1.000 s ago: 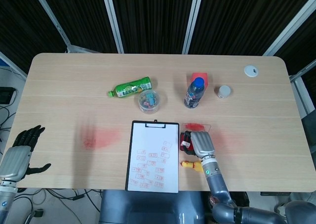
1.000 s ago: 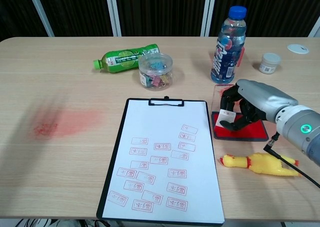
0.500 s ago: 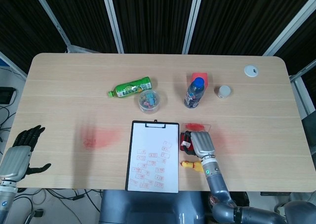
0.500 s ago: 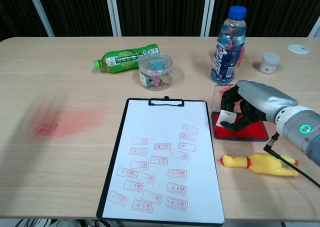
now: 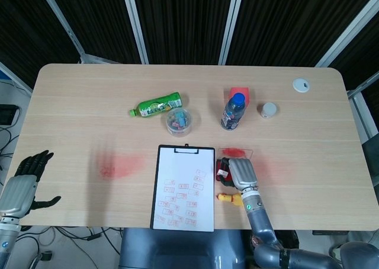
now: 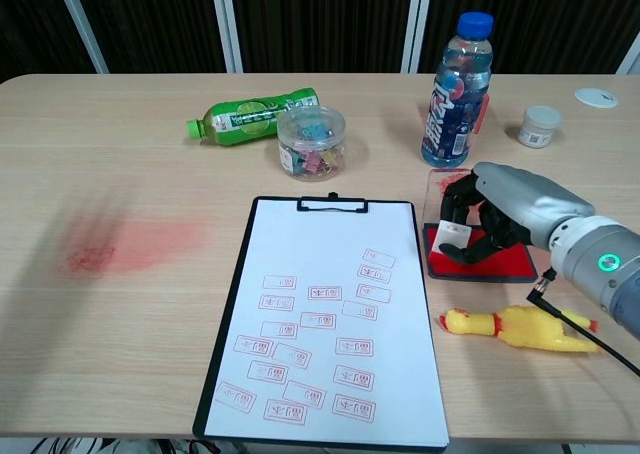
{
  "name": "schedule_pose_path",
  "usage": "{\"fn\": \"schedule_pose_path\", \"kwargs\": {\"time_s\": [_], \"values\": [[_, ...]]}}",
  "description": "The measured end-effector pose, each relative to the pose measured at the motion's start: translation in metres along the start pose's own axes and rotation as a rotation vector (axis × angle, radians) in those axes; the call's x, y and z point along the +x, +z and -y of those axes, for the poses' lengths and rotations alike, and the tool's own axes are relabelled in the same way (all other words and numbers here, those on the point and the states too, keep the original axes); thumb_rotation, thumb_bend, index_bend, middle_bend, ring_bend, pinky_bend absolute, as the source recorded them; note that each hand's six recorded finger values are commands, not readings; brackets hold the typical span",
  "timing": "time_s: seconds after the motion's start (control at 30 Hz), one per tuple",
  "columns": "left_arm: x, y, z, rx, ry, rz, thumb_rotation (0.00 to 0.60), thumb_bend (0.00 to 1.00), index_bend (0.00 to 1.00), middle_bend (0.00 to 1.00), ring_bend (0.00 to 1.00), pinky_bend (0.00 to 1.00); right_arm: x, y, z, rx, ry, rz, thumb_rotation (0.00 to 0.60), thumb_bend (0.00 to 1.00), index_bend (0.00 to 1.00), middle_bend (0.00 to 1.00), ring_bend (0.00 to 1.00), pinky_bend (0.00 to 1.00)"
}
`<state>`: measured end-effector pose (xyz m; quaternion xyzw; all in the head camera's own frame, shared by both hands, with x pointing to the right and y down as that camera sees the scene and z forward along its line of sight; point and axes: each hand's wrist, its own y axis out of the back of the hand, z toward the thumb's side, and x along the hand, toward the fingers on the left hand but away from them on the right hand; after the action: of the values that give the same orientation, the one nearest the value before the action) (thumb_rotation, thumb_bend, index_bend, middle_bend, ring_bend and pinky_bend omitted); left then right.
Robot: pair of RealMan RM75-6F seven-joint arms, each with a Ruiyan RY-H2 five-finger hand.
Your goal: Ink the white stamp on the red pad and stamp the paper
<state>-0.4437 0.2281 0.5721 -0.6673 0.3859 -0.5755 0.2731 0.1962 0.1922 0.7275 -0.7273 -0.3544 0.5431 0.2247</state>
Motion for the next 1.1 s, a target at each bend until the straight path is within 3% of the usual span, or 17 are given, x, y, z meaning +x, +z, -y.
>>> {"fn": "schedule_pose_path", "kwargs": {"time_s": [0.67,1.1], "values": [[0.0,0.0,0.0,-0.016,-0.004,-0.006,0.6,0.01,0.0,0.0,0.0,0.0,0.008,0.039,-0.032,-0.014,-0.05,-0.094,0.6,1.0,0.86,0.71,0.77,0.89],[0.001,0.0,0.0,-0.038,-0.012,-0.011,0.6,0.01,0.0,0.0,0.0,0.0,0.007,0.086,-0.015,-0.014,-0.017,-0.148,0.6,1.0,0.86,0.71,0.77,0.89]]}}
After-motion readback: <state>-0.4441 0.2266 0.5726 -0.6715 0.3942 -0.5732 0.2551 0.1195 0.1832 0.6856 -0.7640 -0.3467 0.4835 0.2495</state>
